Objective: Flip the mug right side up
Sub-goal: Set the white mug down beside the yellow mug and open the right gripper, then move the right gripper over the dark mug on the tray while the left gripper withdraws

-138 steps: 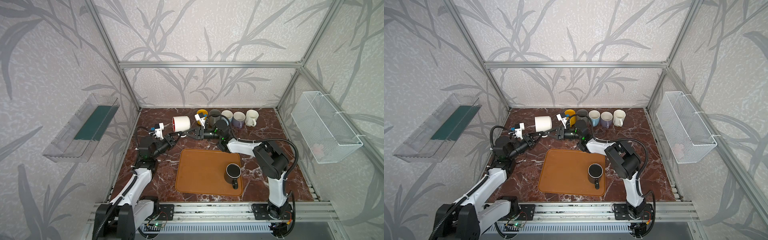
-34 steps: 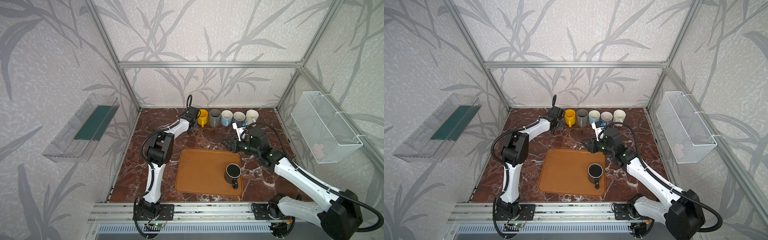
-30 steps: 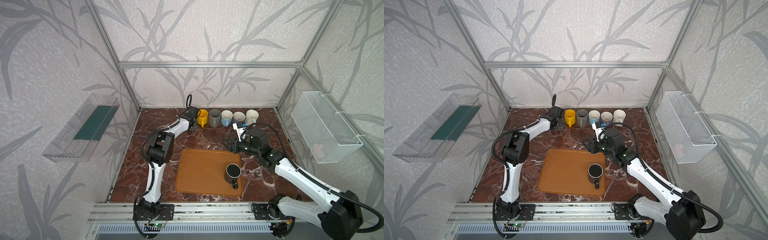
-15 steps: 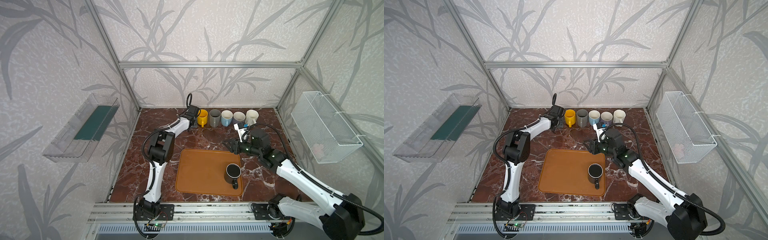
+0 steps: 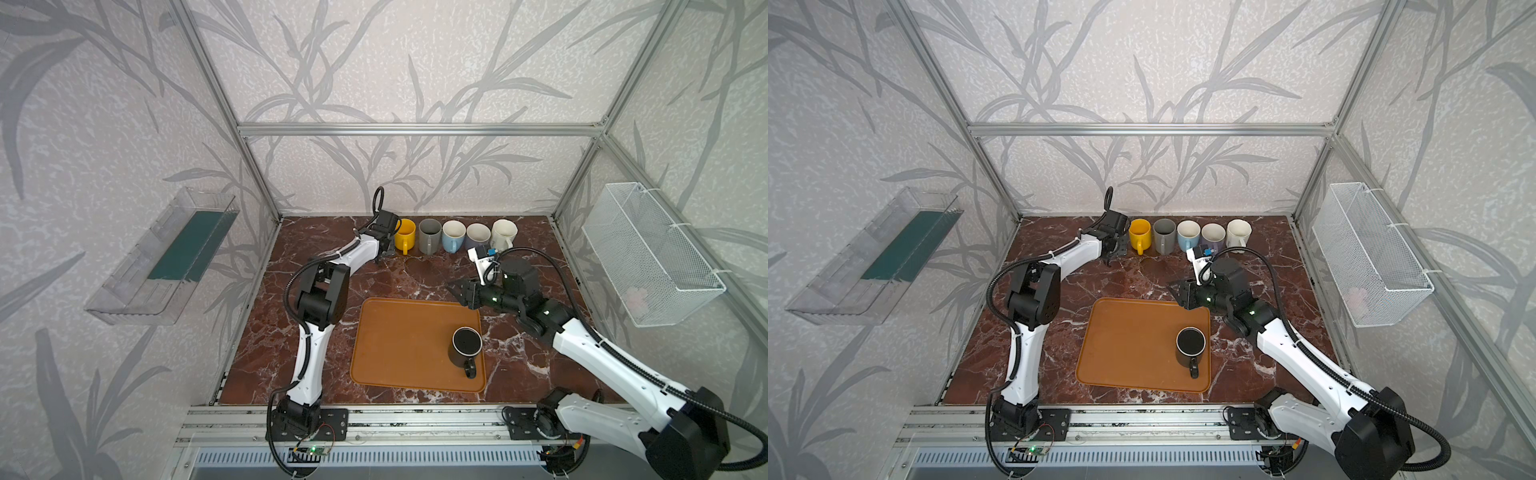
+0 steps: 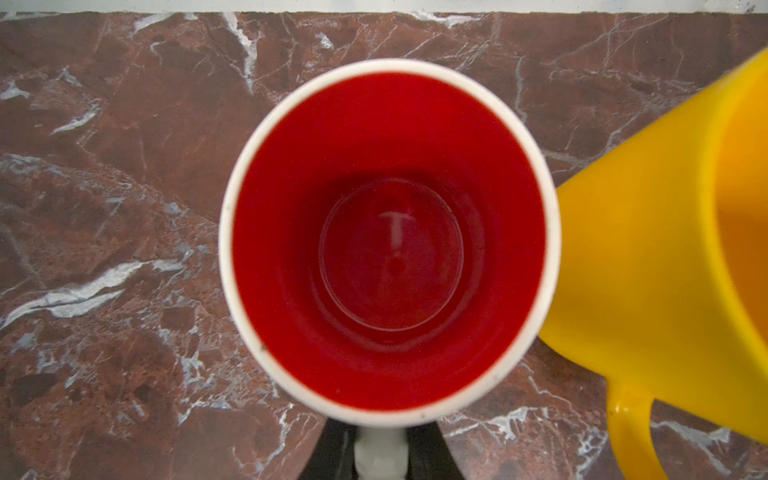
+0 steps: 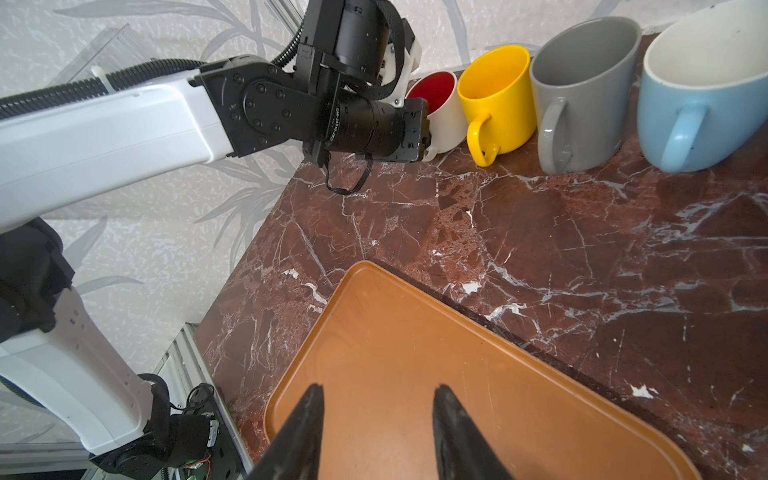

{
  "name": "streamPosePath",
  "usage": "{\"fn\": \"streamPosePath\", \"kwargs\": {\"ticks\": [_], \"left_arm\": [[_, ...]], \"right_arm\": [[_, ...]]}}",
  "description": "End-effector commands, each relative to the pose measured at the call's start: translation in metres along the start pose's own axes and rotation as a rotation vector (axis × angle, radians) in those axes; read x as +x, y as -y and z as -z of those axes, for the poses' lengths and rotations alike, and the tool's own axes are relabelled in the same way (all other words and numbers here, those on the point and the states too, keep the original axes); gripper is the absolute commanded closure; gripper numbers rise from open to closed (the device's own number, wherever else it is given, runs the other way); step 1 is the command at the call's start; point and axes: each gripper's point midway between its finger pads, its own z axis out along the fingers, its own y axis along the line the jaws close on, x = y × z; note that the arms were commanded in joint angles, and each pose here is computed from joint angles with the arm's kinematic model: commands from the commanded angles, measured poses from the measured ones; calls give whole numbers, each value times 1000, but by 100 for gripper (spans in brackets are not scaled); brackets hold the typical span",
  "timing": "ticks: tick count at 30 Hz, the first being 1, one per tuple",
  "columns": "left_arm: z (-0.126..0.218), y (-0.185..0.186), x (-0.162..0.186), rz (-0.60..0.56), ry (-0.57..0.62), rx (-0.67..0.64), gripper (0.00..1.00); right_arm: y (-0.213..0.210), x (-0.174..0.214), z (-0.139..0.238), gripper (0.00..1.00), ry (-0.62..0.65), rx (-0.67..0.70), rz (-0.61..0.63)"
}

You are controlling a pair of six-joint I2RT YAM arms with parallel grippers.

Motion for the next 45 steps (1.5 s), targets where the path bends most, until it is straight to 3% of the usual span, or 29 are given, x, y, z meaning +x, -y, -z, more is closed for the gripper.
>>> {"fn": "streamPosePath", "kwargs": {"ticks": [1, 12, 17, 26, 37, 45], "left_arm": [[10, 2, -17, 16, 38, 4, 77], [23, 1, -22, 8, 44, 16, 47], [51, -8, -32, 22, 99, 20, 38], [111, -23, -33, 77, 191, 100, 35], [169, -43, 6, 138, 212, 202, 32], [185, -58, 34, 179, 204, 210, 31]], "right_arm": [[-1, -4, 5, 56, 16, 4, 16], [-2, -4, 6, 56, -1, 11, 25], [7, 12, 19, 55, -109, 93, 46], [49, 46, 76, 53, -285, 425, 21], [48, 126, 111, 50, -537, 567, -33], [32, 185, 102, 49, -623, 586, -81]]}}
